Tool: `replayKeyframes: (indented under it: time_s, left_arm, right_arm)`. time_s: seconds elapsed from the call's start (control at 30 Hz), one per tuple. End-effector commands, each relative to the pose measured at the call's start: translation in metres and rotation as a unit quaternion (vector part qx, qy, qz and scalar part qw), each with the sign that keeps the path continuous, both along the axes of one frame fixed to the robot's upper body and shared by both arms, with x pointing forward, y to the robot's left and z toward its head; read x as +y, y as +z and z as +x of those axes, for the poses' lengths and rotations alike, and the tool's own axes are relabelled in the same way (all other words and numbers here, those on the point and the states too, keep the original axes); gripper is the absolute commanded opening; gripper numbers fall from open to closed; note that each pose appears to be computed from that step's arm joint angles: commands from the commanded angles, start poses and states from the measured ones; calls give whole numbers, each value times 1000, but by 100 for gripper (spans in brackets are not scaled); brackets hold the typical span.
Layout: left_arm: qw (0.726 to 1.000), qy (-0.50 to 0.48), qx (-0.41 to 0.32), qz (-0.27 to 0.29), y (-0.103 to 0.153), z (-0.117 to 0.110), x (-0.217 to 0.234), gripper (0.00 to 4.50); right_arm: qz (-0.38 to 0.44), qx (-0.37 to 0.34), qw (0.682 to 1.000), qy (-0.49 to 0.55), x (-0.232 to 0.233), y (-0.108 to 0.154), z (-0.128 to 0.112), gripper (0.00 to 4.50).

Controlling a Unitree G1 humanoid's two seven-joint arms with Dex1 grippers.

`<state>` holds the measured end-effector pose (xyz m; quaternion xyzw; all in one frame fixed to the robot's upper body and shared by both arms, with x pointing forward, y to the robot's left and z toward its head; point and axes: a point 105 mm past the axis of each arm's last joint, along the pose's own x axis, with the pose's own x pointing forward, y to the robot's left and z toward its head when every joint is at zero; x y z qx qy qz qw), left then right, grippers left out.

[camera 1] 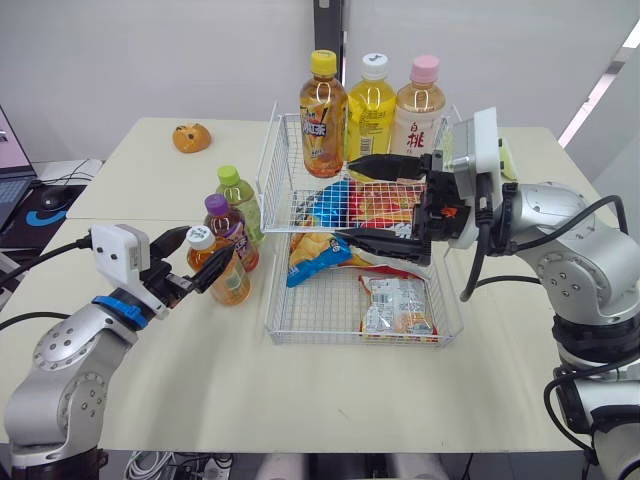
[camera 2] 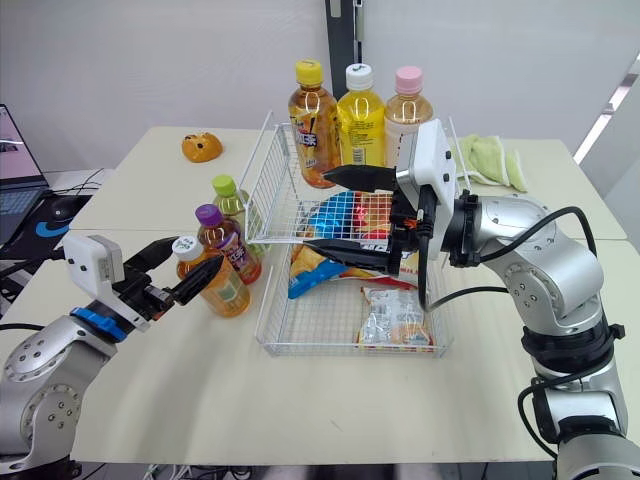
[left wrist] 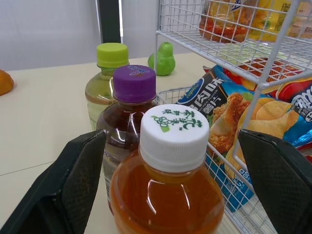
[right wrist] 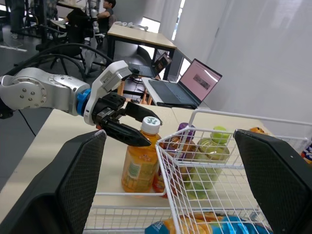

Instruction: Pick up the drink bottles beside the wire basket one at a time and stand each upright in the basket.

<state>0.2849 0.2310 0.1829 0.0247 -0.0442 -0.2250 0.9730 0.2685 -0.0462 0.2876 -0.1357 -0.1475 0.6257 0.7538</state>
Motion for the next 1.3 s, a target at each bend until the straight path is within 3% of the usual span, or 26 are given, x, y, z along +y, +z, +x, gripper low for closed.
replayKeyframes:
  time_s: [0.03, 0.27, 0.57, 0.63, 0.87, 1.0, 1.3]
  left_arm:
    - [999, -13, -29, 6, 10, 3, -8, 446]
    - [1000, -7, -28, 3, 9, 5, -5, 446]
    - [1000, -3, -21, 13, 5, 6, 2, 175]
    - [1000, -3, -21, 13, 5, 6, 3, 137]
    - [999, -9, -38, 3, 17, 2, 7, 137]
    - [997, -44, -56, -12, 58, -4, 17, 137]
    - [982, -183, -36, 9, 153, -12, 18, 137]
  right_arm:
    - [11, -25, 1000, -6, -3, 11, -7, 450]
    - [11, -26, 1000, -11, -3, 11, -8, 450]
    - [15, -25, 1000, -10, -2, 12, -9, 450]
    - [16, -25, 1000, -9, -1, 12, -9, 450]
    - [20, -24, 999, -7, -1, 11, -10, 450]
    - [22, -20, 999, -11, -3, 10, -11, 450]
    - [39, -12, 999, -12, -4, 10, -12, 450]
